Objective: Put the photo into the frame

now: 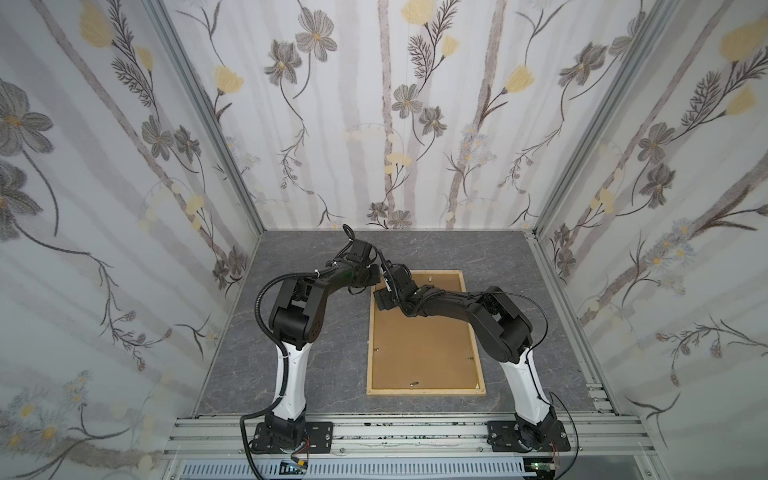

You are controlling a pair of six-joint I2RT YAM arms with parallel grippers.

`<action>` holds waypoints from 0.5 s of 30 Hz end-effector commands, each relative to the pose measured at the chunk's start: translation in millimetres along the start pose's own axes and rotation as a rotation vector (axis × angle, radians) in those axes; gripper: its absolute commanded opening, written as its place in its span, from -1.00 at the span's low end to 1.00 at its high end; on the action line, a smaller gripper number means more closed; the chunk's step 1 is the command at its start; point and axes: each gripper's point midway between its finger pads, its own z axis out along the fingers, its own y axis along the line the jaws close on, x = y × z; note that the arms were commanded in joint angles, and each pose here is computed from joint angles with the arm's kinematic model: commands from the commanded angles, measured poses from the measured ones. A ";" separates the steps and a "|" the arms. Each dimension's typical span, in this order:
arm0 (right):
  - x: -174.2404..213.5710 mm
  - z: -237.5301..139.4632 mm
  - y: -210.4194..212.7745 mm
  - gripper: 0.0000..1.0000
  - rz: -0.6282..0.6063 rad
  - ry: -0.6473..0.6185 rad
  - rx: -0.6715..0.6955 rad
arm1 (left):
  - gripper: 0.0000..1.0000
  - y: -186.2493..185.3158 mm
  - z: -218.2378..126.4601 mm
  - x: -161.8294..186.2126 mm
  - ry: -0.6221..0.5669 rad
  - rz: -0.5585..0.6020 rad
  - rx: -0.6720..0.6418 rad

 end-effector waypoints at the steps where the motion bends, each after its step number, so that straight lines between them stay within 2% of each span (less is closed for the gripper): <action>1: 15.9 10.2 -12.4 0.83 -0.015 0.038 0.080 | -0.73 15.3 4.2 42.1 0.151 -0.042 -0.043; 8: 25.6 22.7 -5.5 0.81 -0.019 0.075 0.066 | -0.73 14.2 1.8 45.3 0.150 -0.047 -0.028; 15: 6.8 -5.8 6.4 0.82 0.015 0.042 -0.040 | -0.73 18.9 0.4 44.9 0.147 -0.053 -0.033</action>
